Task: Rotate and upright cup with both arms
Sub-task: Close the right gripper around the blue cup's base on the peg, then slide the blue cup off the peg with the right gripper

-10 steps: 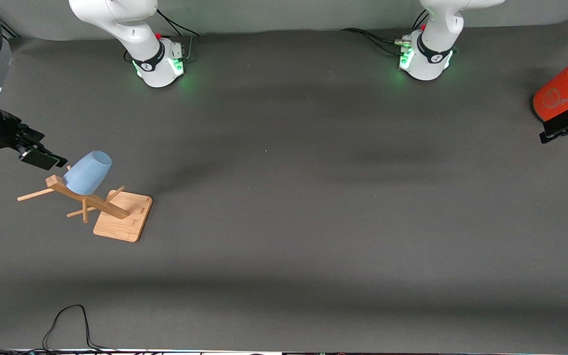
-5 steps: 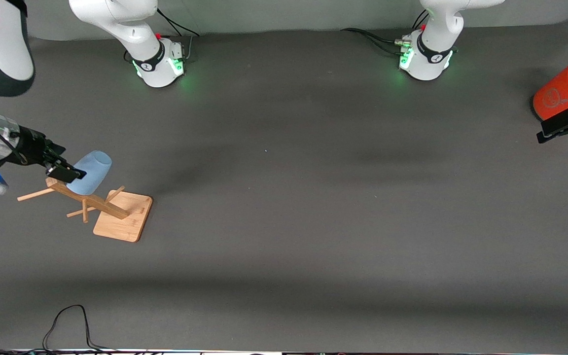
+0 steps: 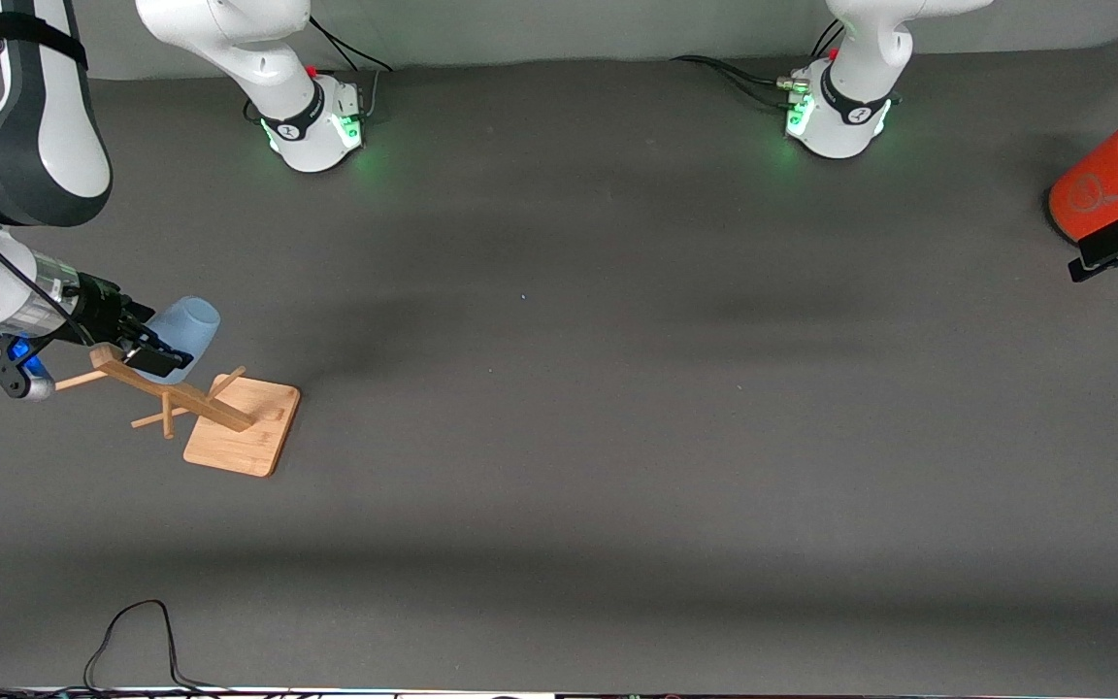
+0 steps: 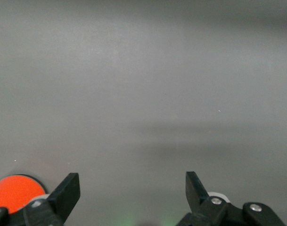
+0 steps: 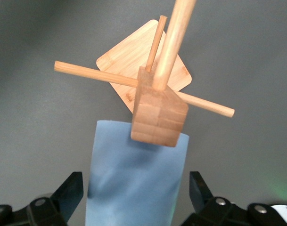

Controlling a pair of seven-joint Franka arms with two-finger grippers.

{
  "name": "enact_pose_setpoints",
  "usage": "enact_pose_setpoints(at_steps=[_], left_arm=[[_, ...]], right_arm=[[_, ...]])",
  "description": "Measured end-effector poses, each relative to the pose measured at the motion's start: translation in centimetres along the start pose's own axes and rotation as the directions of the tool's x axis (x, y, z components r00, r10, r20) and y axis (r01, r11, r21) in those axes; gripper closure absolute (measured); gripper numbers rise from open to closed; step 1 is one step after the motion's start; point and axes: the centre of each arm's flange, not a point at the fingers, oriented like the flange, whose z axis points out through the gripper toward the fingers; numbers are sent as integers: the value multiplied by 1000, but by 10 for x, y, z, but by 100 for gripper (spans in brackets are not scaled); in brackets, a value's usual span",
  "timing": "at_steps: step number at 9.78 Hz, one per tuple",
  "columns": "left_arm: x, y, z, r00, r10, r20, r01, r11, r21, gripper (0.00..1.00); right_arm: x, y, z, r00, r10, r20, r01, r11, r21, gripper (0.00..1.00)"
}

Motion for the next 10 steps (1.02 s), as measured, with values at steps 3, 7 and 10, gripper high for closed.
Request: enact_pose_setpoints(at_steps=[3, 7, 10], left_arm=[[0, 3, 0, 1000, 5, -2, -5, 1000, 0, 0], [0, 9, -5, 1000, 15, -12, -15, 1000, 0, 0], [0, 9, -6, 1000, 16, -16, -16, 1000, 0, 0]], right_arm=[[2, -2, 8, 1000, 2, 9, -2, 1000, -11, 8], [2, -2, 8, 1000, 2, 9, -1, 1000, -8, 16], [1, -3, 7, 1000, -1, 8, 1, 1000, -7, 16]])
